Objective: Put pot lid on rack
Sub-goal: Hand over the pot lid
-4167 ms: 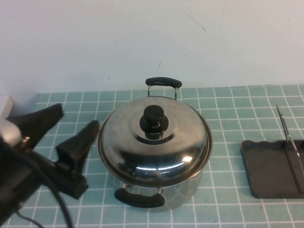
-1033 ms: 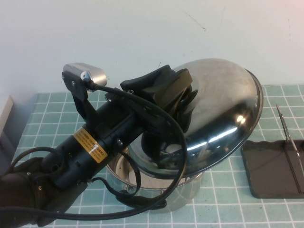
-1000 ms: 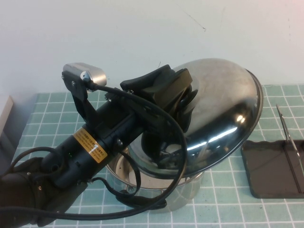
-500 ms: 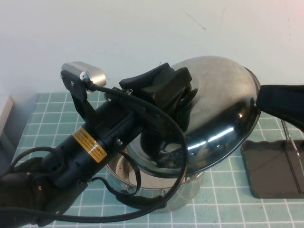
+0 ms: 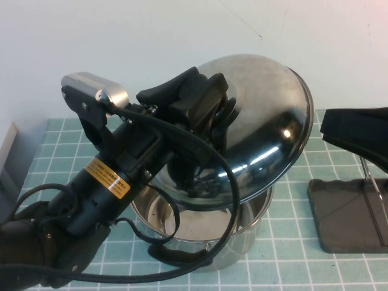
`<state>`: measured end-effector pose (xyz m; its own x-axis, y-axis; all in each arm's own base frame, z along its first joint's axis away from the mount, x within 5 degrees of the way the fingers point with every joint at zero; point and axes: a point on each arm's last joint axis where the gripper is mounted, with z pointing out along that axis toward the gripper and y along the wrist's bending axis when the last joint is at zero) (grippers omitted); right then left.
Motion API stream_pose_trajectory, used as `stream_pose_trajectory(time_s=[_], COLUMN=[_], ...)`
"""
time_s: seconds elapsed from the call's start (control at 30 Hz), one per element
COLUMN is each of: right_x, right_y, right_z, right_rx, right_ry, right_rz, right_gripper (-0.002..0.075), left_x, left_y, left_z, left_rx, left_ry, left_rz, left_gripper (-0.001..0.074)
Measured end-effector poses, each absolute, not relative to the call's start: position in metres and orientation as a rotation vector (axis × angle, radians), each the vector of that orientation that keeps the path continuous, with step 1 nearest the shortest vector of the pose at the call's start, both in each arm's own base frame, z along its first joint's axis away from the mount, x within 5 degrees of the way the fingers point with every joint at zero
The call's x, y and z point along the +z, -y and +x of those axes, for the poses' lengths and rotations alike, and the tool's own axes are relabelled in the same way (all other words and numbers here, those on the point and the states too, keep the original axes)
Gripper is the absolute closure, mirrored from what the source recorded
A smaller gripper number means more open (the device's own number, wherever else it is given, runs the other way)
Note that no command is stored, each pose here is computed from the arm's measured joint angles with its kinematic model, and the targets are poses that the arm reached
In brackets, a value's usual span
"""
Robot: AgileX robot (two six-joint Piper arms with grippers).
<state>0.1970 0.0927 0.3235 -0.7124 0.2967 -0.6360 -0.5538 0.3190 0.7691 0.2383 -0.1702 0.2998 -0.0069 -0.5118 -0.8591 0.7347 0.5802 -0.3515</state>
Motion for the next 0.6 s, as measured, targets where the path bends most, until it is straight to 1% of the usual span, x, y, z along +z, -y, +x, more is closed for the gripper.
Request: stream_pose_trajectory(time_s=[0.17, 0.33, 0.6], right_x=[0.323, 0.321, 0.309], right_y=[-0.092, -0.091, -0.093], right_z=[0.198, 0.201, 0.211], right_rx=[1.455, 1.401, 1.436], right_ry=[-1.853, -1.851, -1.895], right_rz=[-0.235, -0.238, -0.223], right_gripper=[0.0262, 0.0262, 0.0262], left_x=[0.299, 0.298, 0.296], left_y=[0.172, 0.178, 0.183], left_z=[0.237, 0.231, 0.226], left_rx=[-1.028, -1.100, -1.159], left_ry=[-1.235, -1.251, -1.267], left_rz=[0.241, 0.320, 0.371], left_gripper=[0.0417, 0.0417, 0.0417])
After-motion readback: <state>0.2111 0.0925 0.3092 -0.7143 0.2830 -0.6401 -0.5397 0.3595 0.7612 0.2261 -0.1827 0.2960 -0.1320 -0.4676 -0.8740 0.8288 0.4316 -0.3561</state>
